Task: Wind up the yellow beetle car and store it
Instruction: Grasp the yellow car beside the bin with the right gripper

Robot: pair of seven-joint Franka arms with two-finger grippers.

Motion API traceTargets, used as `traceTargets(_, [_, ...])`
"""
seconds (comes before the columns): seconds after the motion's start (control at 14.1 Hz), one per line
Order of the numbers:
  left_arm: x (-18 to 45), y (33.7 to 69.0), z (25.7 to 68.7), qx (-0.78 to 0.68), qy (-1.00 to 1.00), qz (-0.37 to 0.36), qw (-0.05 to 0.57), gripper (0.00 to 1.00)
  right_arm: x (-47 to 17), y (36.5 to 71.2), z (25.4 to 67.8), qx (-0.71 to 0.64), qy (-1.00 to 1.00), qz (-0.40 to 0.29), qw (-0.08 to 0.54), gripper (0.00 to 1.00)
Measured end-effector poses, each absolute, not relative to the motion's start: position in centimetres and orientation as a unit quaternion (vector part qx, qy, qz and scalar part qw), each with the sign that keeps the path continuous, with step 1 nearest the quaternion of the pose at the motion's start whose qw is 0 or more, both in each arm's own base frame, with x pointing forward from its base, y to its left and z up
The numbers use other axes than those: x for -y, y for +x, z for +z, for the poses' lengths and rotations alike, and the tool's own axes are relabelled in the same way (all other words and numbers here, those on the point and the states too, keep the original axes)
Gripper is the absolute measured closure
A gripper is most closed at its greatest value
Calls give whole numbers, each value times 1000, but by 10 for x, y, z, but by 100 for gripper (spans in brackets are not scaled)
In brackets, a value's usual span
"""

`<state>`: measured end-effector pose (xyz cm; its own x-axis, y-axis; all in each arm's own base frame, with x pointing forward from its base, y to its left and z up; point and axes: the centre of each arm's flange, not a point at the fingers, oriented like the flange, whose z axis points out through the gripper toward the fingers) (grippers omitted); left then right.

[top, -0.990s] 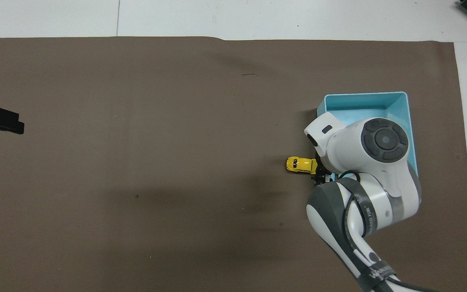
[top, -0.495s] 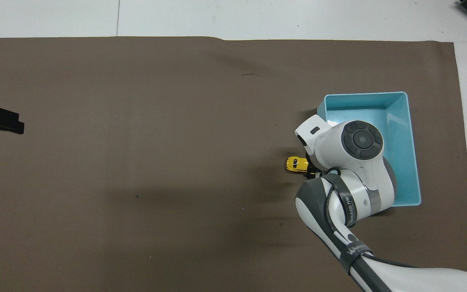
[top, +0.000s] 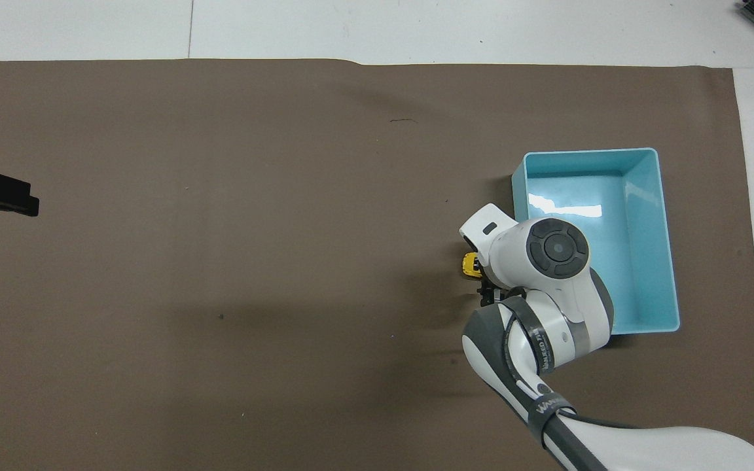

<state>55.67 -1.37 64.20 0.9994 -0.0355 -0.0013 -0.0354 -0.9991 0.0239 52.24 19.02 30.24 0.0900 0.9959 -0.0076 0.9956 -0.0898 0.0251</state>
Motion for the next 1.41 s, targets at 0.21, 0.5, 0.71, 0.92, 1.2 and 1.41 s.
traceTargets(0.21, [14,557,642,18,1000,-1,12,0,-190,522,302,-679,734,5,12,27])
traceTargets(0.5, [14,557,642,18,1000,-1,12,0,-190,524,307,-682,731,10,14,56])
traceTargets(0.71, [14,557,642,18,1000,-1,12,0,-197,526,309,-681,732,13,15,56])
traceTargets(0.92, [14,557,642,18,1000,-1,12,0,-221,535,323,-660,751,20,17,56])
traceTargets(1.2, [14,557,642,18,1000,-1,12,0,-239,551,341,-655,755,13,14,56])
traceTargets(1.41, [14,557,642,18,1000,-1,12,0,-242,555,347,-656,755,11,14,56])
